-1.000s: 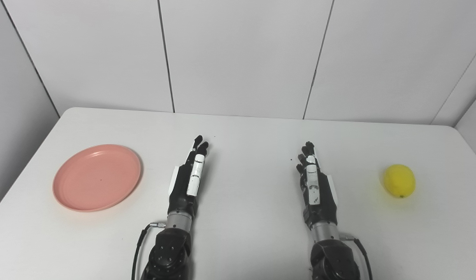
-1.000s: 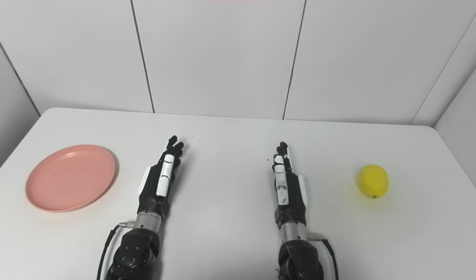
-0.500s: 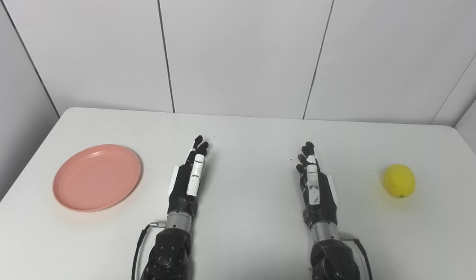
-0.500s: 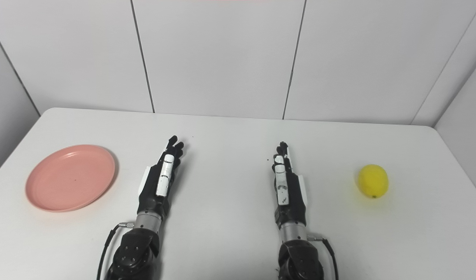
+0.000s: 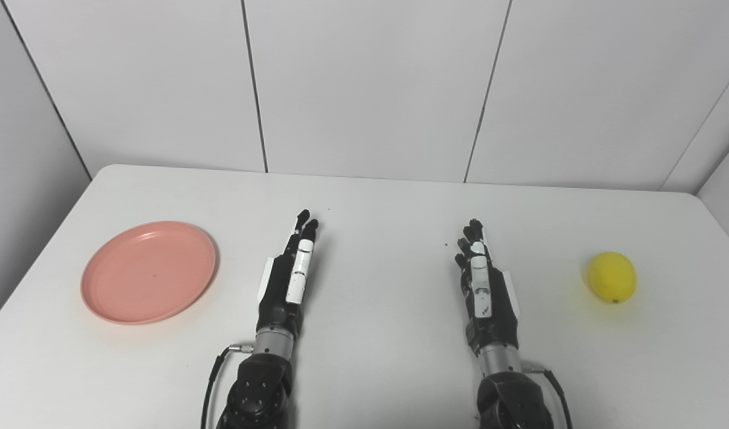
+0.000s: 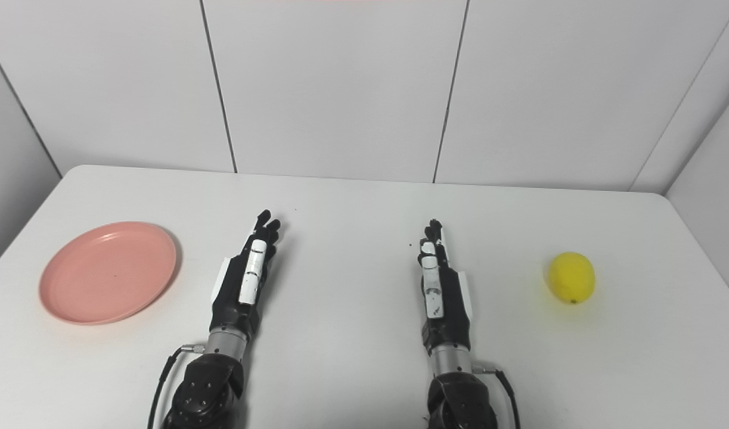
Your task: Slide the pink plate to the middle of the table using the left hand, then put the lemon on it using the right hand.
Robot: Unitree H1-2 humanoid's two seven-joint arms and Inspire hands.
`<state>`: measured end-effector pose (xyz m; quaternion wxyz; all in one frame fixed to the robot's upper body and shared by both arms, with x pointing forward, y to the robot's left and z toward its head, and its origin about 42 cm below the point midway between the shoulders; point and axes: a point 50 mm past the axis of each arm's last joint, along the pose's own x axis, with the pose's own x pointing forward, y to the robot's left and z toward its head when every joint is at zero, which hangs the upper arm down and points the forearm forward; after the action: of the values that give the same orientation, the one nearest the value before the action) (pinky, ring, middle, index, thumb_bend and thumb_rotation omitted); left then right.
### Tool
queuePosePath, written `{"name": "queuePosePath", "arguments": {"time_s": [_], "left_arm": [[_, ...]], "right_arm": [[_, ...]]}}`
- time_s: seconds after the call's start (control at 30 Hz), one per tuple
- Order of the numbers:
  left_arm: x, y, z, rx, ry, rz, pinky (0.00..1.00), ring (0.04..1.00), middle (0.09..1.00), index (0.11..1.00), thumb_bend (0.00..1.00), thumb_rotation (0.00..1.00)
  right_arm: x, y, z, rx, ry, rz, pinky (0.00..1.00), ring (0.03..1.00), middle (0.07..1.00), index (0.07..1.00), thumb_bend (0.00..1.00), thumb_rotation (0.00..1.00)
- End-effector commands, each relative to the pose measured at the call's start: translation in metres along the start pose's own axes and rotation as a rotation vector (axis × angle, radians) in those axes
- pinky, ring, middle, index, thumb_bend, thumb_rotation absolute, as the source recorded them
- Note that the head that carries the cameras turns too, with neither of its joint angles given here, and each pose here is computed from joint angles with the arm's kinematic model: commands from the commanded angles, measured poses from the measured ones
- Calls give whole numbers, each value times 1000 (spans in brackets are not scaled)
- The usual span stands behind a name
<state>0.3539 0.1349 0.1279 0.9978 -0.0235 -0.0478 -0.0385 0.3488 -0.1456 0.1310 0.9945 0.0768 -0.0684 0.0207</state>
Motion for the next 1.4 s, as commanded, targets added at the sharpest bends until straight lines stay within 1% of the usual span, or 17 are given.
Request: {"name": "queuePosePath", "arguments": {"time_s": [0.0, 0.03, 0.07, 0.1, 0.17, 0.27, 0.4, 0.5, 0.63, 0.77, 0.87, 1.17, 1.37], "left_arm": [[1, -13, 3, 8, -9, -11, 995, 974, 958, 951, 621, 1000], [0, -14, 2, 12, -7, -12, 994, 973, 959, 950, 626, 1000], [0, -19, 0, 26, -1, -26, 993, 972, 959, 950, 629, 1000], [-1, -23, -2, 44, 9, -40, 998, 987, 979, 969, 637, 1000], [-1, -31, -4, 39, 16, -62, 1000, 997, 994, 987, 638, 1000], [0, -38, -7, 26, 17, -75, 1000, 1000, 1000, 999, 603, 1000], [1, -49, -14, 11, 15, -79, 1000, 1000, 1000, 1000, 584, 1000], [2, -53, -19, 16, 9, -78, 1000, 1000, 1000, 1000, 582, 1000], [3, -56, -24, 22, -1, -81, 1000, 1000, 1000, 1000, 574, 1000], [4, -57, -29, 23, -10, -83, 1000, 1000, 1000, 1000, 584, 1000], [5, -57, -32, 20, -12, -81, 1000, 1000, 1000, 1000, 600, 1000], [7, -57, -35, 23, -19, -78, 1000, 1000, 1000, 1000, 602, 1000], [11, -53, -35, 13, -26, -68, 1000, 1000, 1000, 999, 583, 1000]], "right_arm": [[1, -4, 9, -13, -63, 15, 1000, 1000, 1000, 1000, 677, 1000], [1, -6, 9, -17, -63, 15, 1000, 1000, 1000, 1000, 676, 1000], [-1, -11, 7, -17, -58, 13, 1000, 1000, 1000, 1000, 676, 1000], [-2, -16, 5, -17, -55, 8, 1000, 1000, 1000, 1000, 688, 1000], [-4, -26, 2, -21, -48, -2, 1000, 1000, 997, 1000, 699, 1000], [-5, -33, -1, -22, -48, -9, 1000, 999, 994, 998, 721, 1000], [-7, -44, -6, -21, -60, -18, 1000, 996, 995, 996, 745, 1000], [-6, -50, -10, -13, -69, -24, 1000, 989, 990, 993, 742, 985], [-6, -55, -13, -5, -74, -26, 1000, 986, 984, 986, 742, 970], [-5, -57, -14, -1, -82, -26, 998, 986, 983, 979, 711, 964], [-7, -57, -14, -7, -76, -27, 993, 983, 980, 975, 721, 963], [-8, -56, -15, -11, -76, -20, 1000, 986, 983, 979, 719, 971], [-7, -54, -17, -22, -70, -17, 999, 988, 986, 982, 725, 984]]}}
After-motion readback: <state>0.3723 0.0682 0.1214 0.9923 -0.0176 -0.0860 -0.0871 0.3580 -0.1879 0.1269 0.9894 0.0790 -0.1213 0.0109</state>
